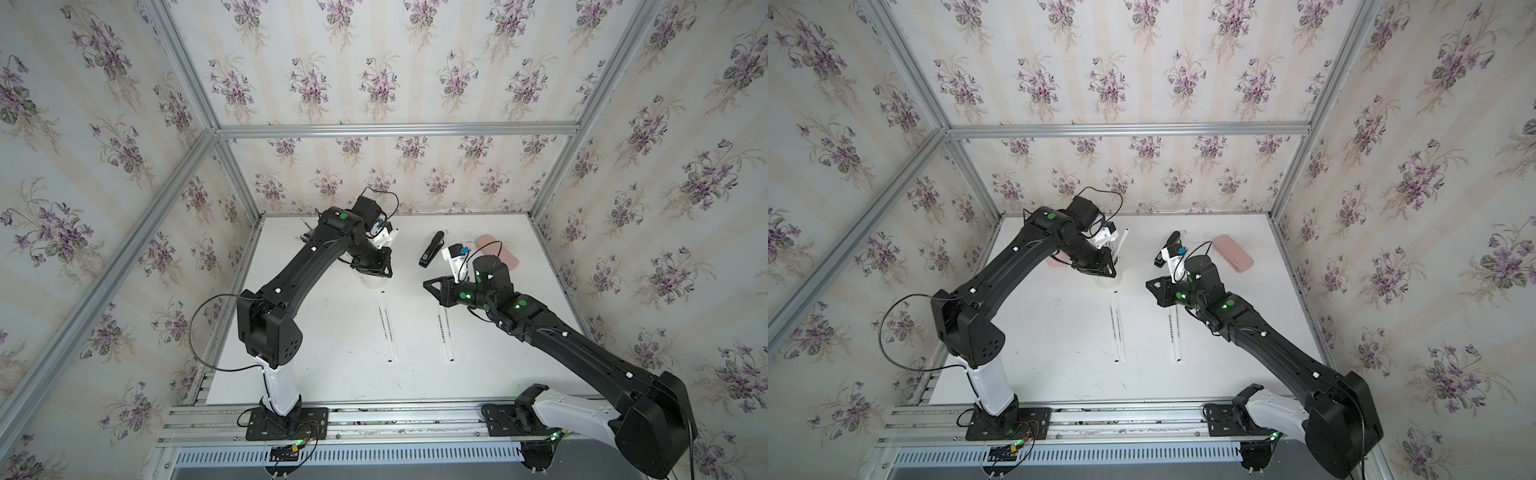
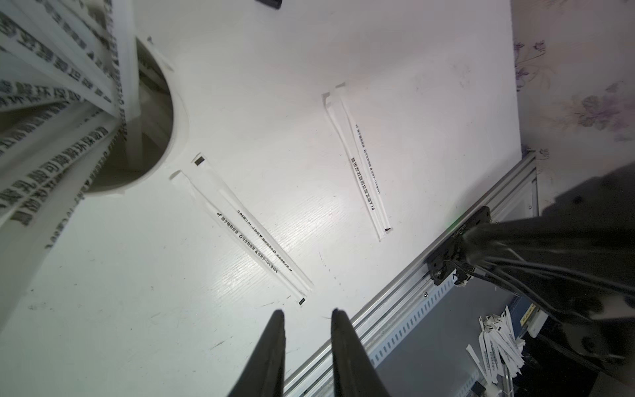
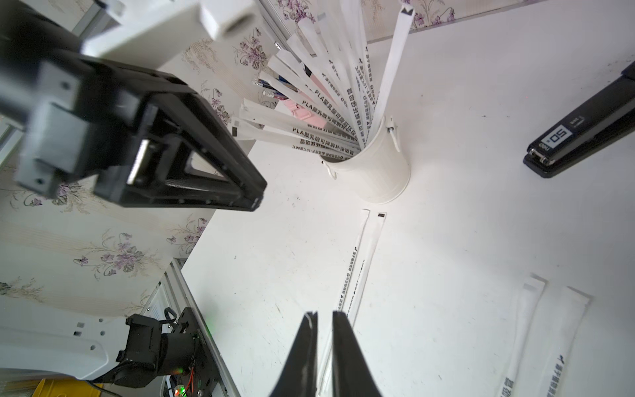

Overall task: Take the straws out of the storage container
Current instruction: Place the straw at the center of the board, then pick up the straw from the container.

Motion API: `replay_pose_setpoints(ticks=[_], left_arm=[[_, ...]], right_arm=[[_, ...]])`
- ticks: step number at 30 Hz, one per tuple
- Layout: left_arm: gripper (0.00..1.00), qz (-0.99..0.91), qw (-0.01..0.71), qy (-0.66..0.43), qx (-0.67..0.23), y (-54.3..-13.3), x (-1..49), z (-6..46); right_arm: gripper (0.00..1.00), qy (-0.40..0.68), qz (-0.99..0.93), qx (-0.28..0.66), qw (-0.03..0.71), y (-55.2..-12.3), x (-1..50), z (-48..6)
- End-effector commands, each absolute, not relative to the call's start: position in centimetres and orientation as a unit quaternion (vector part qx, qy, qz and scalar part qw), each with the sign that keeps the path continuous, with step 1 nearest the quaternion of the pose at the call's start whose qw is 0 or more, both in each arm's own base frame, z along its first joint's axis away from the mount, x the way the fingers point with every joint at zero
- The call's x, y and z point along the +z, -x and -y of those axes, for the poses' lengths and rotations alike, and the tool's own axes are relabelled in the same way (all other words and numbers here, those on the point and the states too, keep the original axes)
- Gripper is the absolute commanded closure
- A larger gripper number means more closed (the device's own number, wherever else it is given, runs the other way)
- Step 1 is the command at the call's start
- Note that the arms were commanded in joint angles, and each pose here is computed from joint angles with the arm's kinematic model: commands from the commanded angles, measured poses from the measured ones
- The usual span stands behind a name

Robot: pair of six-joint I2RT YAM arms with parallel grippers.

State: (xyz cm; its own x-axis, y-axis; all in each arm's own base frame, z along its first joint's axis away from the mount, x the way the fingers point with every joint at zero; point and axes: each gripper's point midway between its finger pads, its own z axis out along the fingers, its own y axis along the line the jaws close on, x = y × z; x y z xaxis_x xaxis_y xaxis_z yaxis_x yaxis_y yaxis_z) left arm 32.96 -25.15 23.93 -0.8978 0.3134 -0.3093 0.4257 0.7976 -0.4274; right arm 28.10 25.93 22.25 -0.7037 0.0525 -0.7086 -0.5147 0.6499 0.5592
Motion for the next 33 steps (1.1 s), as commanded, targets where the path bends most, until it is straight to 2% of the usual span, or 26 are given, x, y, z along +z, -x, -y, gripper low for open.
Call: replay_pose_setpoints(ticks=[1, 5, 8, 11, 18, 33], left_arm=[[0.74, -0.910, 0.194, -0.252, -0.265, -33.4, 28.2, 25.5], [0.73, -0.863, 0.328, -0.301, -0.239, -33.8, 33.0, 24.3], [0.60, -0.838, 0.409, -0.306, -0.192, -33.9, 34.4, 22.4], [0.57, -0.824, 0.454, -0.298, -0.159, -33.7, 34.6, 20.7], [0.56, -0.828, 0.461, -0.287, -0.138, -33.4, 32.5, 19.3], [0.53, -0.823, 0.476, -0.280, -0.133, -32.6, 33.5, 18.5]], right_arm=[[0.84, 0.132, -0.820, 0.393, 0.394, -30.1, 23.6, -26.6], [0.82, 0.137, -0.815, 0.385, 0.411, -32.7, 23.4, -28.6], [0.79, 0.141, -0.815, 0.374, 0.420, -35.2, 22.5, -30.6], [0.77, 0.131, -0.820, 0.365, 0.421, -38.0, 21.5, -32.1], [0.72, 0.105, -0.837, 0.351, 0.408, -42.7, 19.1, -34.7], [0.68, 0.076, -0.844, 0.372, 0.379, -45.2, 16.3, -37.1]])
